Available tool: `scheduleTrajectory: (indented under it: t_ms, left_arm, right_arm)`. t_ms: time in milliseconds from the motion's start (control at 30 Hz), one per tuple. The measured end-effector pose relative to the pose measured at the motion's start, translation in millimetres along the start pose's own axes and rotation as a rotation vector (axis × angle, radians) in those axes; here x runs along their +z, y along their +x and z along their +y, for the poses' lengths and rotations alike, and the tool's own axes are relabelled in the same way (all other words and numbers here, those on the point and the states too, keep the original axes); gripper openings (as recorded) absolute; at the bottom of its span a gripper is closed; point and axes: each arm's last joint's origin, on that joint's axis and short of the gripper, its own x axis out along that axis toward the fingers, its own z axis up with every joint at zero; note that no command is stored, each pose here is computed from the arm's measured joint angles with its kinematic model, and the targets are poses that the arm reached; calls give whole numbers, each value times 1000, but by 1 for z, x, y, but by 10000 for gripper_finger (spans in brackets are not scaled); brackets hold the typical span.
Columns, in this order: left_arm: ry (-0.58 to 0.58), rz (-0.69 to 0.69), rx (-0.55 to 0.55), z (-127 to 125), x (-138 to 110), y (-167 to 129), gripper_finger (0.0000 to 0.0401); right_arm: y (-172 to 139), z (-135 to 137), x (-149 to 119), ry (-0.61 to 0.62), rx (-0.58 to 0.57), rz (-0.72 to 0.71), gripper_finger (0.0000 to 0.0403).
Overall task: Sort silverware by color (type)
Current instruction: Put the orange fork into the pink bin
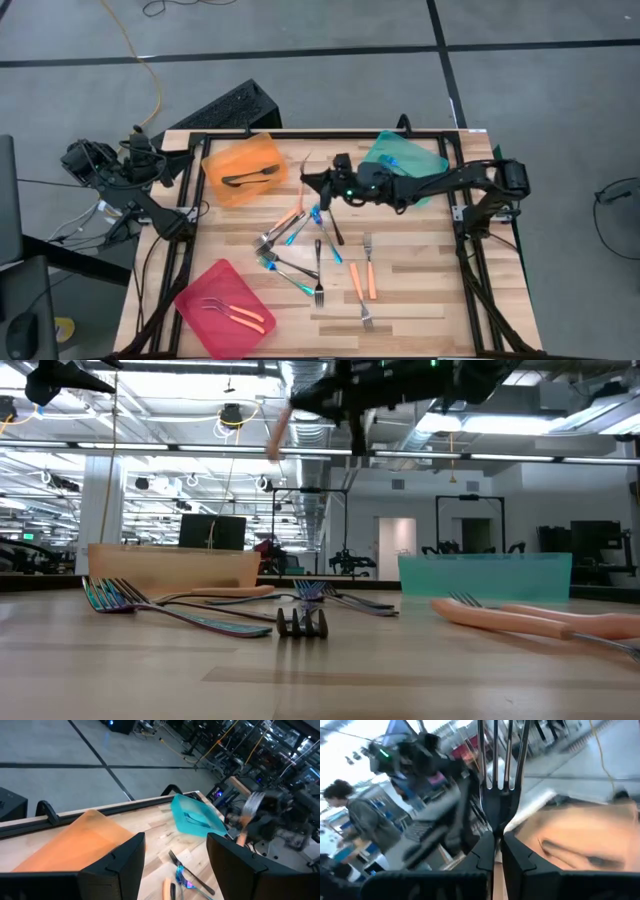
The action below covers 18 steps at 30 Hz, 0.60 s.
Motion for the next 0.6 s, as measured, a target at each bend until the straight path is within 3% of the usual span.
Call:
scheduleTrajectory:
  t_ms: [267, 600]
  left_arm:
    - [-8, -5, 0, 0, 0, 0, 197]
    - [-10, -6, 0, 1, 0, 0, 197]
  right_arm:
    - [38, -4, -30, 157, 141, -5, 37]
    - [113, 20, -65, 153, 425, 165, 37]
